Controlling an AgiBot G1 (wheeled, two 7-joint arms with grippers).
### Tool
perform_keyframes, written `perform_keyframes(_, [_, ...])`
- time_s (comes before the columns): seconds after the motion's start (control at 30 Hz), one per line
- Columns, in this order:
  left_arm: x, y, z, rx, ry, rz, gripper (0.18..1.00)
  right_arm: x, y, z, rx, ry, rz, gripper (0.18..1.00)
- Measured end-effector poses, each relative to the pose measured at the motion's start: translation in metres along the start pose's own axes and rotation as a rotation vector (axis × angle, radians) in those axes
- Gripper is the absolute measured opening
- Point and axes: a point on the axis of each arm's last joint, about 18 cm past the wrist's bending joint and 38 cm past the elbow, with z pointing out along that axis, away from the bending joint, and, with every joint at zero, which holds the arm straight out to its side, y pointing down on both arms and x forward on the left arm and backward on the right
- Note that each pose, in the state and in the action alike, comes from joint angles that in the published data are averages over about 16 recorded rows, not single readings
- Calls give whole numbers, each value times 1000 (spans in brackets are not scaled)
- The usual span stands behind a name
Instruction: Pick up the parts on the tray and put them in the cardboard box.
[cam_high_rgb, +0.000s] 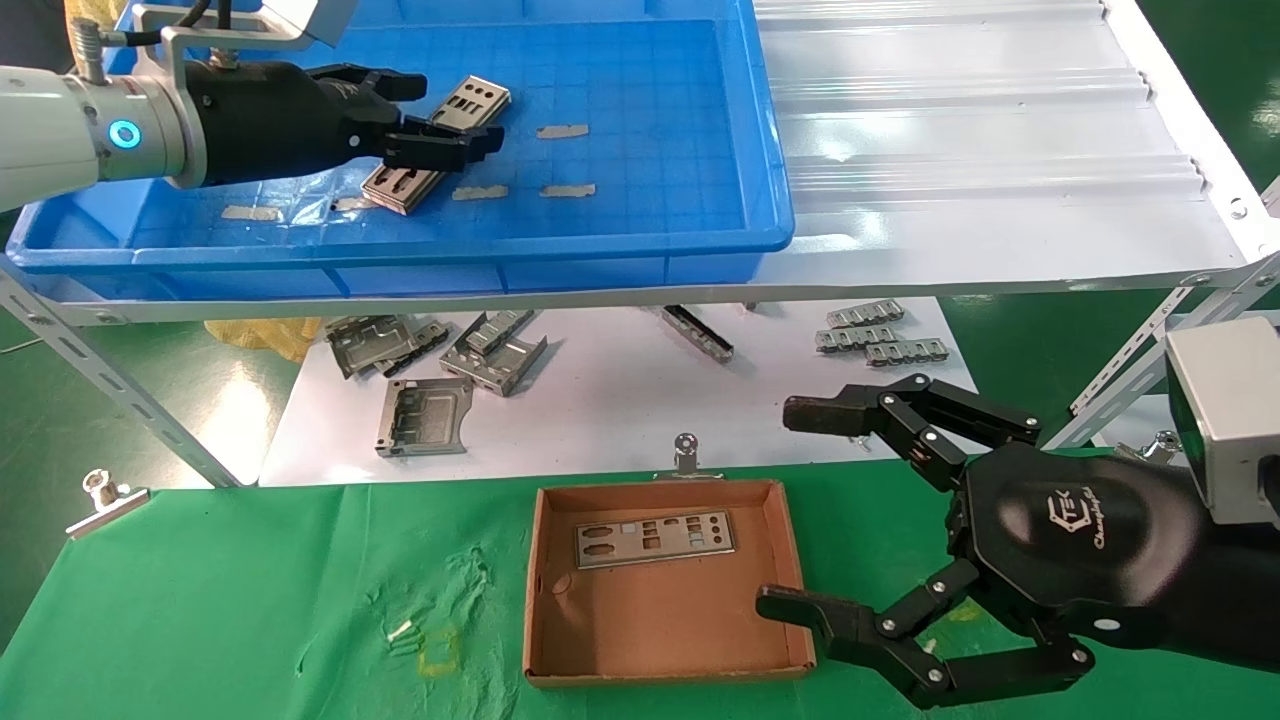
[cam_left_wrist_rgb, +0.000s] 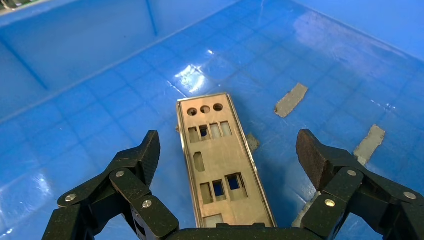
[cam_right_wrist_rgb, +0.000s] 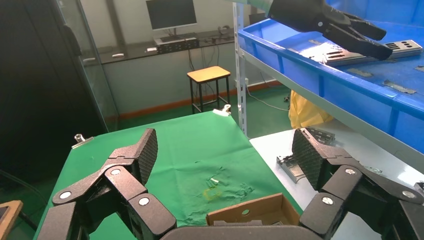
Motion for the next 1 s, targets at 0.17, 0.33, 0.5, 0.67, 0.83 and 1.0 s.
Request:
perform_keyframes(0.17, [0, 0, 1, -2, -3, 0, 973, 0, 0, 0, 0, 0, 0, 994])
perform_keyframes(0.33, [0, 0, 2, -1, -6, 5, 948, 0, 0, 0, 0, 0, 0, 1000])
perform_keyframes(0.5, [0, -1, 3, 2, -9, 9, 892, 0, 0, 0, 0, 0, 0, 1000])
perform_keyframes(0.67, [0, -1, 4, 4, -12, 13, 806, 0, 0, 0, 0, 0, 0, 1000])
perform_keyframes(0.83, [-1, -1, 4, 4, -16, 14, 694, 0, 0, 0, 0, 0, 0, 1000])
perform_keyframes(1.0, [-2, -2, 3, 8, -21, 16, 590, 0, 0, 0, 0, 0, 0, 1000])
